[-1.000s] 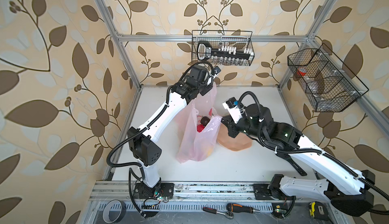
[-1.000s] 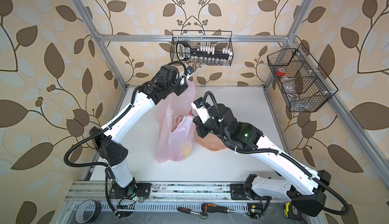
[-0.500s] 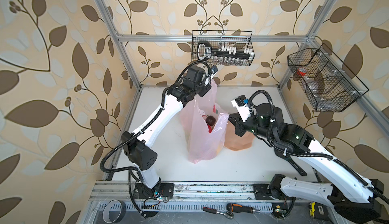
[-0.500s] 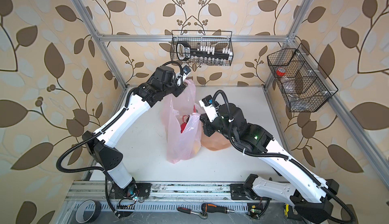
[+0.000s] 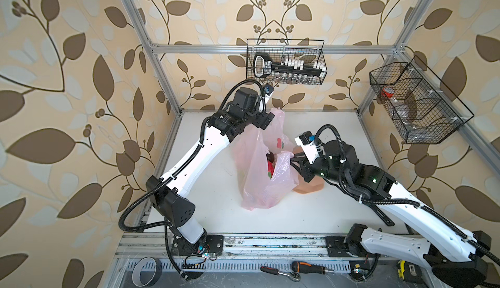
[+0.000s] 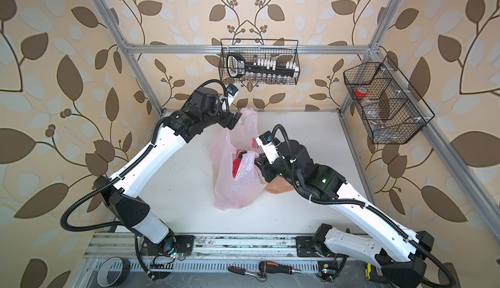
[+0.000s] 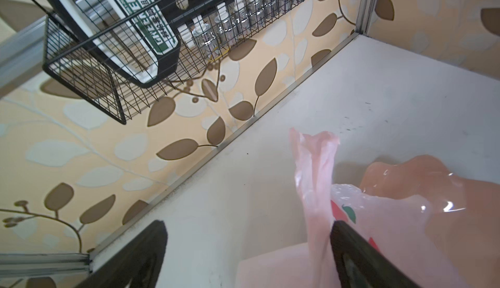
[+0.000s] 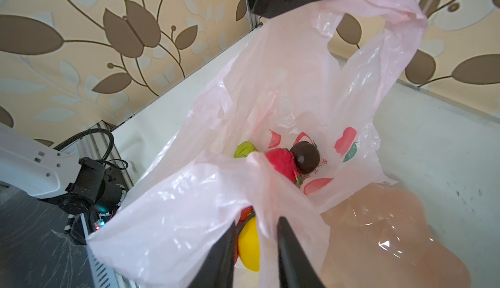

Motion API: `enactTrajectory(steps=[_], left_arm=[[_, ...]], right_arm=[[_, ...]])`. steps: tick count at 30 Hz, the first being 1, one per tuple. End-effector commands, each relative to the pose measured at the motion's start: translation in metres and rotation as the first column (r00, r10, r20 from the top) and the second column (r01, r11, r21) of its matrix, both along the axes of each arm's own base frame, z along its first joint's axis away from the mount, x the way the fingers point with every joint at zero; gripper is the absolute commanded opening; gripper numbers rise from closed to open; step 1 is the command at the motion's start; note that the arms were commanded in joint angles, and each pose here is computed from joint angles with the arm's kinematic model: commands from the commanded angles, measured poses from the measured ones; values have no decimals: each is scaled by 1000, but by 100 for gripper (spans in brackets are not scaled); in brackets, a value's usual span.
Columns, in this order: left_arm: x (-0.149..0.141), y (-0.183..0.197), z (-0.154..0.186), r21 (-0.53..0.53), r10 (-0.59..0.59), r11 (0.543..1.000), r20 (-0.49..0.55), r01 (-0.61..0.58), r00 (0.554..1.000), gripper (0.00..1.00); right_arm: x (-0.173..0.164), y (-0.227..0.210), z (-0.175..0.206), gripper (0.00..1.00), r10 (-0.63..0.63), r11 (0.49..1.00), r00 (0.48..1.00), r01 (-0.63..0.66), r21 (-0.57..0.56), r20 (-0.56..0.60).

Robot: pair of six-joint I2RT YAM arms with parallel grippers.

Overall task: Place the fruits into the plastic bag
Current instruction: Place the plastic bag at the center of the table.

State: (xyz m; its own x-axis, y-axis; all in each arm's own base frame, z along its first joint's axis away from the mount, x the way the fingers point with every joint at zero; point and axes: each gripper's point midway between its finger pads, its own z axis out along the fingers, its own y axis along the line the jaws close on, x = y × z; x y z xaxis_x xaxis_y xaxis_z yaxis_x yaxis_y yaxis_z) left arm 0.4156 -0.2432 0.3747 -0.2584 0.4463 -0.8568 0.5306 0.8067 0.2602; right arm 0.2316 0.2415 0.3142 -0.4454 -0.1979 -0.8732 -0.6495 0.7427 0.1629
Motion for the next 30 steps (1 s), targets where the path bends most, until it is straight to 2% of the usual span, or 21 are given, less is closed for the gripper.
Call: enactTrajectory(steps=[1, 7, 11, 13, 18, 22, 30], left_arm=[[-19, 13, 55, -128, 25, 992, 53, -18, 998, 99], [-38, 25, 87, -222, 54, 974, 79, -35, 995, 99], [-49, 36, 99, -251, 84, 966, 100, -56, 991, 99], [-52, 41, 101, -254, 99, 965, 108, -69, 989, 99], [-61, 54, 107, -260, 134, 961, 128, -97, 983, 99], [-67, 55, 105, -263, 121, 961, 116, -87, 986, 99], [-84, 42, 80, -266, 30, 963, -44, -41, 999, 99]], right_arm=[[-3, -7, 4, 36, -4, 1000, 1000, 4, 14, 16], [-2, -22, 9, 61, -57, 998, 998, 57, 25, 13], [-1, -34, 18, 80, -96, 995, 995, 94, 45, 29], [-2, -40, 24, 86, -109, 993, 993, 107, 59, 42], [-1, -52, 33, 95, -137, 988, 989, 133, 77, 49], [2, -58, 34, 98, -149, 986, 989, 147, 84, 23], [6, -67, 38, 100, -141, 975, 988, 150, 165, -65]])
